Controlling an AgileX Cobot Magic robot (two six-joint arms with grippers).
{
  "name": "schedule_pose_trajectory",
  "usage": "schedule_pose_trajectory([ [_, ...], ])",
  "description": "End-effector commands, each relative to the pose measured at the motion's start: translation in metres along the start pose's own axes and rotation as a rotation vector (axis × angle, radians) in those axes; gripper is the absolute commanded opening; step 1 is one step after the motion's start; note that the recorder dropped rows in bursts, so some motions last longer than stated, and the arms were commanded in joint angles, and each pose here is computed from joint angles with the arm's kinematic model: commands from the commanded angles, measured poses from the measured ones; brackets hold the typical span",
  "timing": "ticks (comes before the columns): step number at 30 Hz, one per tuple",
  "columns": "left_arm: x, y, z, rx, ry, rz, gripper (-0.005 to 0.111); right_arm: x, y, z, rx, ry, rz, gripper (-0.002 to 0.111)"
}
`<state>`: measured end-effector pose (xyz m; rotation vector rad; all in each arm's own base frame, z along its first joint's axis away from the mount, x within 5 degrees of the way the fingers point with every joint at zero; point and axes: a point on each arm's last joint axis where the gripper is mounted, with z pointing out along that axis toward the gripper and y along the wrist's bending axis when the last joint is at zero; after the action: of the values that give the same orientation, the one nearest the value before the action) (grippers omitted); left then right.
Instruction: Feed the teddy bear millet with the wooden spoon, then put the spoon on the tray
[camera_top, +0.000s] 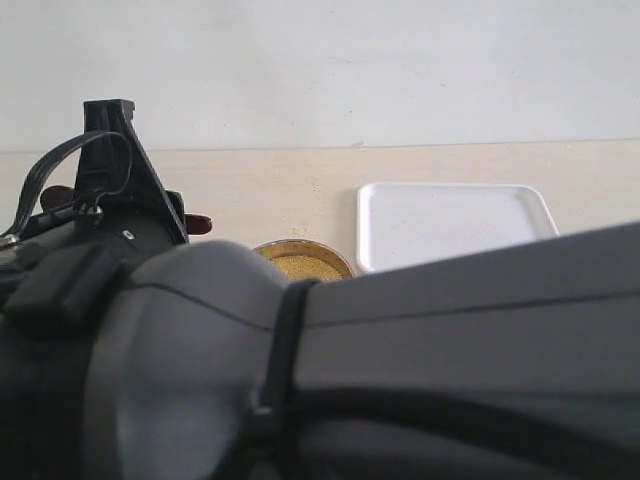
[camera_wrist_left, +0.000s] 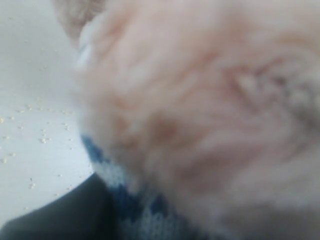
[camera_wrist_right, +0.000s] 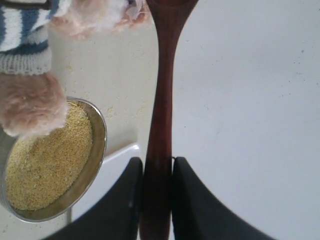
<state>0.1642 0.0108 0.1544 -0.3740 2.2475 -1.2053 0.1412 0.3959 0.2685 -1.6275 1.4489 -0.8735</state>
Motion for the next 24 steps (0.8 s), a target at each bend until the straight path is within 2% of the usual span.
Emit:
schedule_pose_trajectory([
  [1, -0.001, -0.002, 0.000, 0.029, -0.012, 0.001, 0.005, 0.004, -0.004, -0.002, 0.022, 0.021, 0.014, 0.000],
  [4, -0.001, -0.002, 0.000, 0.029, -0.012, 0.001, 0.005, 0.007, -0.006, 0.000, 0.001, 0.036, 0.068, 0.000],
  [9, -0.001, -0.002, 0.000, 0.029, -0.012, 0.001, 0.005, 0.036, -0.024, 0.004, -0.183, 0.110, 0.377, 0.000],
  [14, -0.001, -0.002, 0.000, 0.029, -0.012, 0.001, 0.005, 0.076, -0.040, 0.002, -0.244, 0.110, 0.555, 0.000],
  [18, -0.001, -0.002, 0.000, 0.029, -0.012, 0.001, 0.005, 0.114, -0.037, -0.003, -0.307, 0.140, 0.655, 0.000],
  [24, -0.001, -0.002, 0.000, 0.029, -0.012, 0.001, 0.005, 0.171, -0.020, 0.005, -0.405, 0.162, 0.892, 0.000],
])
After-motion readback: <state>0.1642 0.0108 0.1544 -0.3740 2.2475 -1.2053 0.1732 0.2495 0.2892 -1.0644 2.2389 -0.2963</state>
